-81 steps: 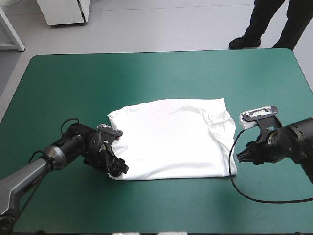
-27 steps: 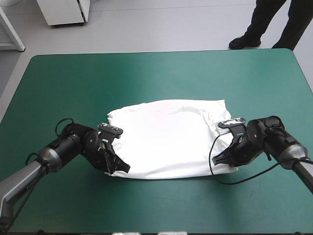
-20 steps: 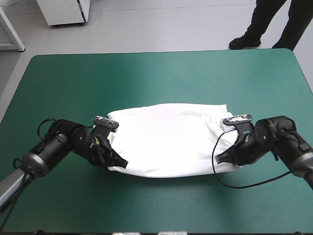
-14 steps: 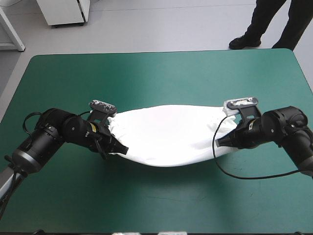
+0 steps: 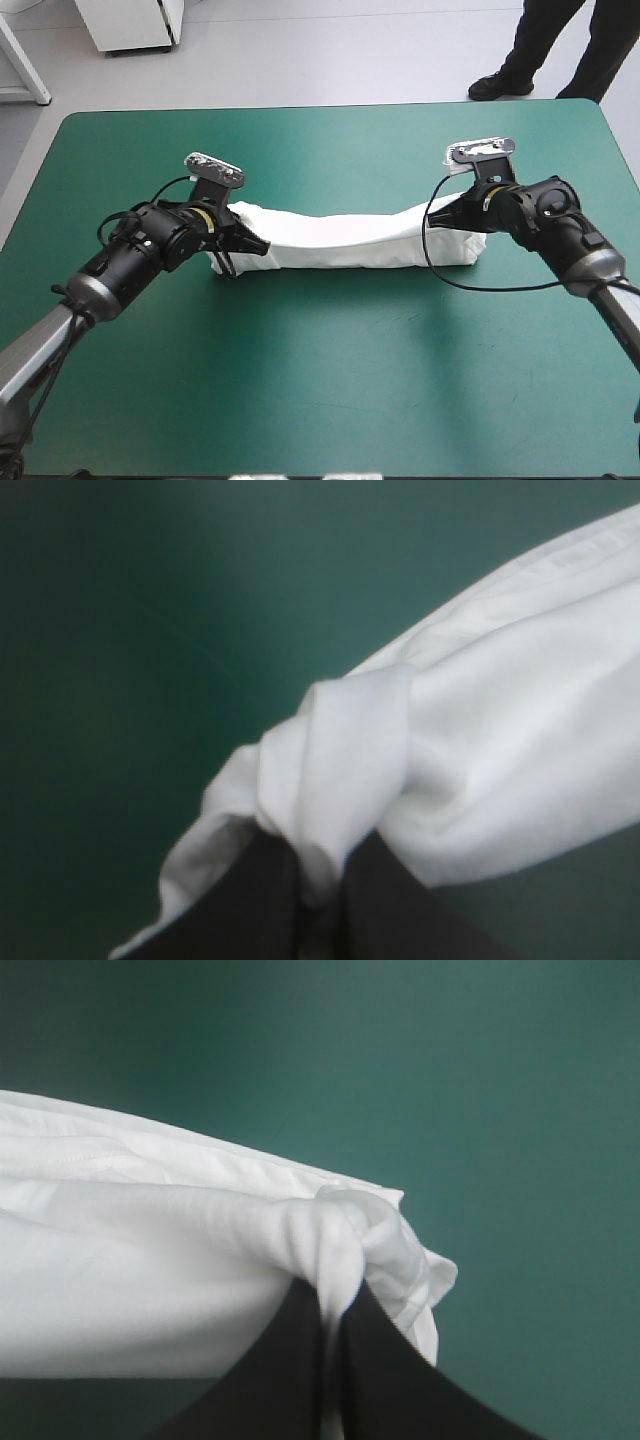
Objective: Fold the cloth
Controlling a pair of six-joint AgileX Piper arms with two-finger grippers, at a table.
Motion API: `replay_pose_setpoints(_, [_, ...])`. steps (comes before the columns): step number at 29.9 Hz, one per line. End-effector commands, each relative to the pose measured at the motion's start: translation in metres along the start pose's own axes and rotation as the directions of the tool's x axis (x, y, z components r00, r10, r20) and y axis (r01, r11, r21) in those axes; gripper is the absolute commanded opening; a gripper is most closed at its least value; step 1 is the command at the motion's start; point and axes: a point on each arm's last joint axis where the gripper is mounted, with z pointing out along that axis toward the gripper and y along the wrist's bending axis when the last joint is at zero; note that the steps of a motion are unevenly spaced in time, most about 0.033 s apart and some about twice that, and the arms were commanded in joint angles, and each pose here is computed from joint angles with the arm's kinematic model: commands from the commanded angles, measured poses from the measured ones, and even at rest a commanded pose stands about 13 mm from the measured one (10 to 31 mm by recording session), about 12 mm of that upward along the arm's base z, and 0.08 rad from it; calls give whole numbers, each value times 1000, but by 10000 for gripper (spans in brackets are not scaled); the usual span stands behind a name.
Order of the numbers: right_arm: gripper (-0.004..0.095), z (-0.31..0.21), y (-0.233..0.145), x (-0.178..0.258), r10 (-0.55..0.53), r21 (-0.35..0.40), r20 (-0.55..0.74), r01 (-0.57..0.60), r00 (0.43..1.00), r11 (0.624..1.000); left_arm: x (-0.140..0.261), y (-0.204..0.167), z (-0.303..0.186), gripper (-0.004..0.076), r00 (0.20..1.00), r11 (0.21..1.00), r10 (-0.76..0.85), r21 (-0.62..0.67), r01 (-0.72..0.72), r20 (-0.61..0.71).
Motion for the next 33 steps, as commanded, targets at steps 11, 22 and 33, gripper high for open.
replay_pose_setpoints(11, [-13, 69, 2, -3, -60, 18, -3, 60, 998, 998, -5, -2, 85, -10, 1000, 1000, -14, -4, 14, 21])
replay_pose_setpoints(22, [187, 52, -1, -22, -83, 40, -58, 86, 995, 995, -13, 23, 59, -9, 996, 995, -80, -61, 77, -49])
replay_pose_setpoints(33, [397, 4, -4, -33, -71, 36, 15, 71, 997, 997, -13, 15, 28, -8, 995, 996, -61, 53, 66, -82])
